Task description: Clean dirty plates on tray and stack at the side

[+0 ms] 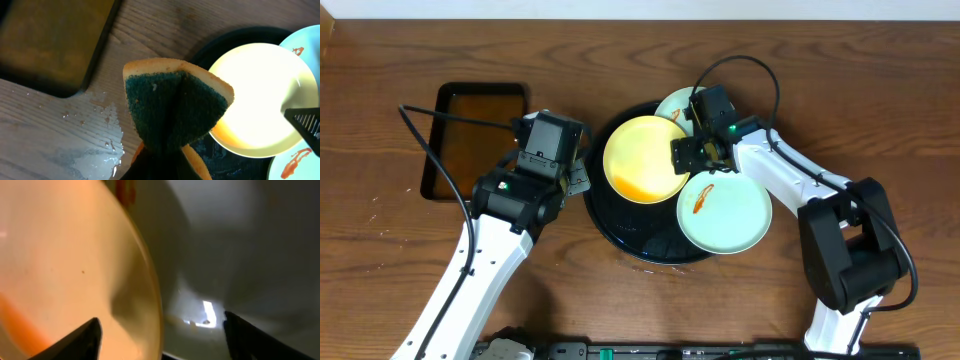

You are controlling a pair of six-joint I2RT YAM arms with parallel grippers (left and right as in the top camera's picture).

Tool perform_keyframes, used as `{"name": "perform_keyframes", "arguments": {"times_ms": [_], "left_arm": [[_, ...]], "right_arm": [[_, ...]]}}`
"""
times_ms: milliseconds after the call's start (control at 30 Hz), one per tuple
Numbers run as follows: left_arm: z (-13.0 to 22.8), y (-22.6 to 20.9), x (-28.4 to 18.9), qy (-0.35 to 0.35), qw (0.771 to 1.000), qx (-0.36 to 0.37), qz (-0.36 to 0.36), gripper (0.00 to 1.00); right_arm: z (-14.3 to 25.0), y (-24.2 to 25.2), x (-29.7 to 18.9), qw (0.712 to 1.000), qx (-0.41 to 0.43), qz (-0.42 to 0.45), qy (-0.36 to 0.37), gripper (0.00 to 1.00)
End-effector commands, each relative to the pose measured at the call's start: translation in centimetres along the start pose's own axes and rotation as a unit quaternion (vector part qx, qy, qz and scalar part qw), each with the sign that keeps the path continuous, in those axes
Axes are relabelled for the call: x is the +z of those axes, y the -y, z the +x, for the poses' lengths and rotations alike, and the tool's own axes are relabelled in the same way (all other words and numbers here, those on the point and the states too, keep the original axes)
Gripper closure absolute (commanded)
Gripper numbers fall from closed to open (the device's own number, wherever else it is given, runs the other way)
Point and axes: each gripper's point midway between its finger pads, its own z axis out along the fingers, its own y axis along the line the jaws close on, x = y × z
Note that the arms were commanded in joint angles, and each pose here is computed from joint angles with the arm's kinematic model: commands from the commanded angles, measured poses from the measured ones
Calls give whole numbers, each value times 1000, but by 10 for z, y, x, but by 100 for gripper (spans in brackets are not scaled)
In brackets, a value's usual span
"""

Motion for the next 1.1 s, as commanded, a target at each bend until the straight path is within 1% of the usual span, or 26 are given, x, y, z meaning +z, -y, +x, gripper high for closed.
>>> {"name": "perform_keyframes", "arguments": {"times_ms": [0,33,100,167,233,300,400,433,467,533,567,600,833,933,1067], "left_arm": [[1,0,4,-2,1000,-5,-4,92],[1,0,5,-2,1000,-4,-4,92],[1,1,6,-4,1000,-4,-4,92],[0,1,6,-3,1000,-4,-3,92],[0,1,6,-3,1000,-4,-3,92],[1,1,6,-3,1000,-4,-3,92],[1,1,6,-3,1000,-4,-3,92],[0,1,6,-3,1000,-4,-3,92],[0,1,6,-3,1000,-4,-3,92],[0,1,6,-3,1000,-4,-3,92],[1,1,6,-3,1000,-4,-3,92],[1,1,6,-3,1000,-4,-3,92],[1,1,6,-4,1000,-4,-3,92],[1,1,6,-3,1000,-4,-3,92],[1,1,7,-3,1000,-4,-3,92]], "right_arm": [[-8,-10,-3,1000,-21,-2,17,27],[-8,-11,-2,1000,-22,-2,17,28],[-6,-12,2,1000,-23,-2,14,33],[-4,-10,8,1000,-22,0,8,42],[-2,-9,11,1000,-22,1,5,45],[-2,-9,12,1000,-22,0,5,51],[-3,-10,12,1000,-22,0,7,65],[-3,-10,12,1000,-23,-1,7,71],[-3,-10,12,1000,-23,-1,7,75],[-3,-11,12,1000,-24,-1,7,89],[-3,-12,12,1000,-24,-2,8,97],[-3,-12,12,1000,-25,-2,8,99],[-13,-14,1,1000,-24,-3,19,99],[-29,-17,-21,999,-24,-2,41,99],[-49,-14,-66,993,-58,55,90,99]]}}
